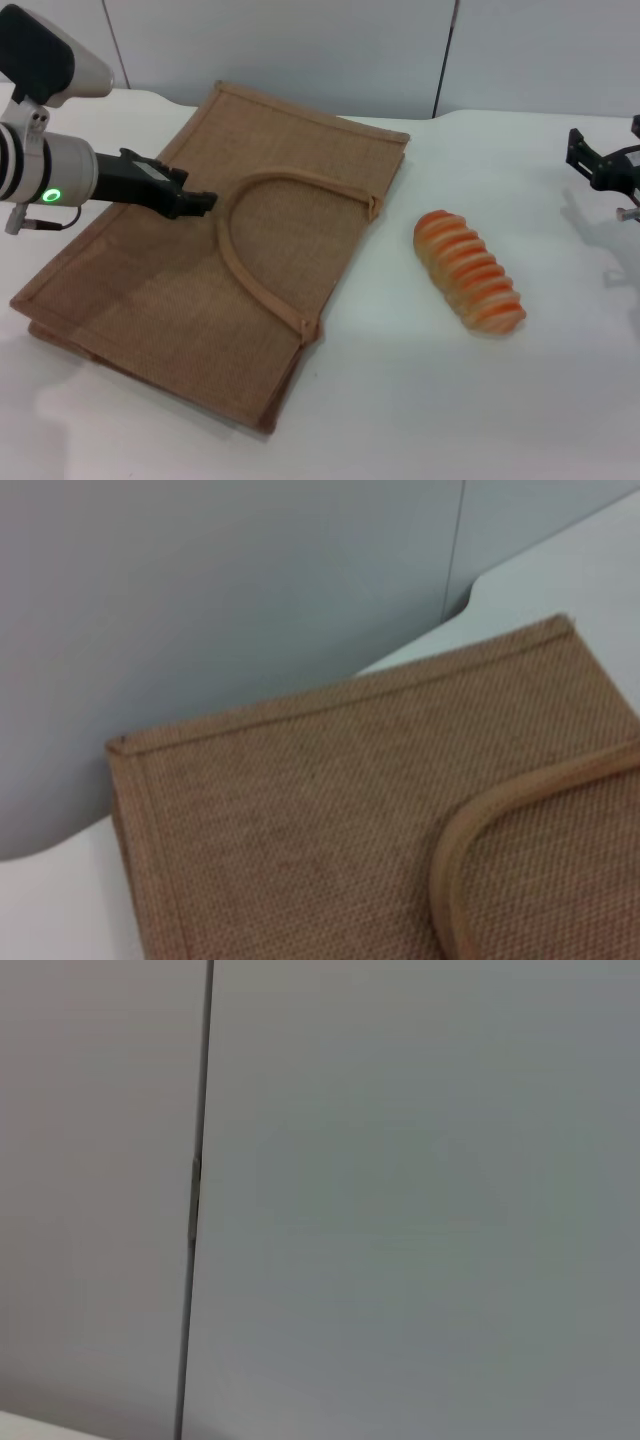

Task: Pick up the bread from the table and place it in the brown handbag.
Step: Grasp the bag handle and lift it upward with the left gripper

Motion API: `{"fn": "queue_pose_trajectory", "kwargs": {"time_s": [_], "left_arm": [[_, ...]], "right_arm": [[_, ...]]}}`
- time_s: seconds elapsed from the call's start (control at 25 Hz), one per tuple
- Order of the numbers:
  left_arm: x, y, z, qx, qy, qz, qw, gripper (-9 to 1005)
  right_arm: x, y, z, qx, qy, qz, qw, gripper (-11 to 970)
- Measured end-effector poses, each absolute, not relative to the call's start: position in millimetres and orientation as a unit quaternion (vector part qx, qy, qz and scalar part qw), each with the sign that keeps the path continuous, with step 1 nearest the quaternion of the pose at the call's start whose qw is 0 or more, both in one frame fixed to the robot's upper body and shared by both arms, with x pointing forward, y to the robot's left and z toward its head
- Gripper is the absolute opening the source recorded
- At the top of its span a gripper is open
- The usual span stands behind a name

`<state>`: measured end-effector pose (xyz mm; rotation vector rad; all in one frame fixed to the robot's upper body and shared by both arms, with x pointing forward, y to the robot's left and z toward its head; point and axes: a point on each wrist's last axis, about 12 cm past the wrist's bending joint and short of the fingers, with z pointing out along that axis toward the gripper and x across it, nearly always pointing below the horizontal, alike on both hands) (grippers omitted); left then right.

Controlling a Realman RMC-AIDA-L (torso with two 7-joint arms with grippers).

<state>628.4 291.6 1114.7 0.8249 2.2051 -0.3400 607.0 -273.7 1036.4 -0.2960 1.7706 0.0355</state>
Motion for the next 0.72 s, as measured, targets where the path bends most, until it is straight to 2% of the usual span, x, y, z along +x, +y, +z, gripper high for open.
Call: {"fn": "queue_pose_trajectory", "kwargs": {"time_s": [0.24, 0.72], "left_arm": [[630.3, 292.8, 1115.0, 0.311, 0.866, -0.129, 0.368, 516], [636.9, 285.0, 1119.7, 0.315, 0.864, -0.130, 0.370, 523]], "right_arm": [[607.6, -273.1, 1036.9, -0.129, 0.771, 0.016, 0.624, 863], [610.3, -270.3, 1039.4, -0.129, 0.769, 0.020, 0.626, 865]]}}
